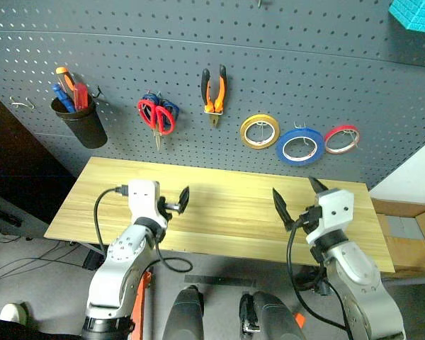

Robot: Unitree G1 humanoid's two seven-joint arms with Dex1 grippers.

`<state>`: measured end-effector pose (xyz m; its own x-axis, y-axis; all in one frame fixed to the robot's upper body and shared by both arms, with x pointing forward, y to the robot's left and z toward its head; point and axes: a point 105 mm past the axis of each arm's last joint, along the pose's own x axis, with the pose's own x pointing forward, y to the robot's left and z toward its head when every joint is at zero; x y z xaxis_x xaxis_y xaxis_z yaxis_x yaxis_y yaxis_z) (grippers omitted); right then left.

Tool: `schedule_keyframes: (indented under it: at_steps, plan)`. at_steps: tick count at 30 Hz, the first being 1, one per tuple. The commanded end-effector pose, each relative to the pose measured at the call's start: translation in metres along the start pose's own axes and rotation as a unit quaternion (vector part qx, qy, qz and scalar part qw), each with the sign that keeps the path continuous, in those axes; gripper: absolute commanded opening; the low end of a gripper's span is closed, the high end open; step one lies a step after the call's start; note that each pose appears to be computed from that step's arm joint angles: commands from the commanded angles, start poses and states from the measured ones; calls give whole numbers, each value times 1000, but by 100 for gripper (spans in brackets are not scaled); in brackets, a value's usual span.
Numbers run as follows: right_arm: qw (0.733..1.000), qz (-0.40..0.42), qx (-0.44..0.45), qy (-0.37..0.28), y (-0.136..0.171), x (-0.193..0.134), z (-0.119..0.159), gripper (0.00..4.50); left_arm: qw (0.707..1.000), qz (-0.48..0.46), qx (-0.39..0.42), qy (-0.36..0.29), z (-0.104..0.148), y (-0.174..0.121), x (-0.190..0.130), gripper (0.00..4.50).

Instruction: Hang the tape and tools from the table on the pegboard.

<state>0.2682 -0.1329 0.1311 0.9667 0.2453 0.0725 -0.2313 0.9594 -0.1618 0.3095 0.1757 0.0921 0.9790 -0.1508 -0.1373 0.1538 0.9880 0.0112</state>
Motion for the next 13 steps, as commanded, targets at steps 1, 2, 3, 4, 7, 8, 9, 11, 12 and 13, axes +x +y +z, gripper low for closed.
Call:
schedule_keyframes:
  at_steps: [1,2,3,4,7,8,9,11,12,13]
  plan:
    - [997,-51,-29,42,-19,-10,-23,450,999,35,23,26,-13,15,-2,446]
    - [996,-68,-27,56,-25,-15,-31,450,997,47,33,42,-21,22,-3,446]
    - [994,-81,-24,64,-28,-19,-37,450,996,54,40,52,-27,27,-3,446]
    - [993,-89,-22,72,-30,-22,-43,450,996,57,45,57,-31,30,-3,446]
    - [991,-101,-8,89,-34,-31,-54,450,995,60,54,60,-35,34,-2,446]
    - [990,-105,-5,92,-35,-33,-57,450,995,60,56,61,-36,35,-2,446]
    - [990,-106,-5,96,-36,-35,-59,450,996,49,50,61,-35,33,0,446]
    - [988,-109,-9,105,-38,-38,-64,450,997,38,35,52,-31,32,2,446]
    - [988,-111,-11,107,-38,-39,-65,450,998,36,30,49,-29,32,3,446]
    - [988,-111,-12,107,-38,-40,-66,450,997,40,39,45,-26,34,3,446]
